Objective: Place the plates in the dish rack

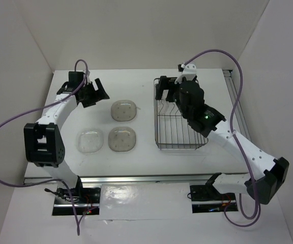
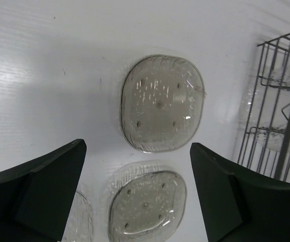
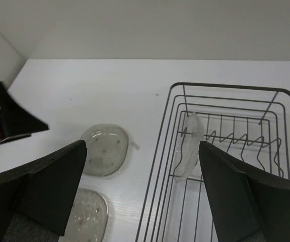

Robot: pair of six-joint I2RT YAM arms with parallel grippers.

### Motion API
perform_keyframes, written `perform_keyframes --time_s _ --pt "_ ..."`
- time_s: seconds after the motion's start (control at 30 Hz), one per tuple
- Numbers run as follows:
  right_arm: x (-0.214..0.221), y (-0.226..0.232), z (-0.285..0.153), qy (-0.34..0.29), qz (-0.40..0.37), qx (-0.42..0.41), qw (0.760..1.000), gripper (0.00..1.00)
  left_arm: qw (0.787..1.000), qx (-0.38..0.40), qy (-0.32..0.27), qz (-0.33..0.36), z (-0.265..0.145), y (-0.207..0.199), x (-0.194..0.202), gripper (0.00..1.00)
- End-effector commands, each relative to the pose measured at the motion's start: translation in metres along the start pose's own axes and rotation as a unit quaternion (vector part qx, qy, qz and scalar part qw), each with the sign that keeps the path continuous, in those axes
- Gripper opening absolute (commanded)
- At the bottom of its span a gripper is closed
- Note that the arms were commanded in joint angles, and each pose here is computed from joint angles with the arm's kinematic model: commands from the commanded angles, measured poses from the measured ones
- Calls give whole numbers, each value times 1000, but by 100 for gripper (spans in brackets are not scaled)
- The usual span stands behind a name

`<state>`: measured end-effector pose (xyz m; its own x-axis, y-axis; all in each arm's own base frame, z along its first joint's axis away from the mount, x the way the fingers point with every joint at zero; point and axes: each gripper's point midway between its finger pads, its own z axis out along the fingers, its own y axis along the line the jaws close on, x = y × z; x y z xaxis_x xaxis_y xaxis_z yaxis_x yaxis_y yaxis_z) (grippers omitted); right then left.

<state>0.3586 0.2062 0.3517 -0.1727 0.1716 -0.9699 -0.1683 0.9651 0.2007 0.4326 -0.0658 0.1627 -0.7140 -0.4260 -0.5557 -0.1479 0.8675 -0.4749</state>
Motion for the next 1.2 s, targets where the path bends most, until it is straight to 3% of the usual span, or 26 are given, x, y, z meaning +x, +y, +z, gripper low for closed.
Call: perform_keyframes --time_s 0.0,0.23,0.33,0.47,0.83,1.0,1.13,1.17 --pt "4 23 -16 6 -18 -91 996 99 999 3 -13 29 14 -3 -18 96" --pt "15 14 -31 10 -25 -100 995 99 999 -1 44 31 57 2 17 95" --pt "18 15 -32 10 -19 -105 994 99 997 -9 30 70 63 -20 16 95" --pt "15 12 -37 4 -11 -101 995 99 996 -53 47 59 82 -8 31 94" --pt "15 10 -44 5 -11 -106 994 99 993 -89 44 64 87 7 32 91" --pt "13 10 -46 1 -4 -107 994 99 991 -87 85 58 109 17 55 79" --pt "12 5 -44 -1 -4 -98 995 99 989 -99 92 53 115 25 61 79" --pt "9 5 -46 -5 -2 -99 995 99 989 -105 91 54 114 26 59 75"
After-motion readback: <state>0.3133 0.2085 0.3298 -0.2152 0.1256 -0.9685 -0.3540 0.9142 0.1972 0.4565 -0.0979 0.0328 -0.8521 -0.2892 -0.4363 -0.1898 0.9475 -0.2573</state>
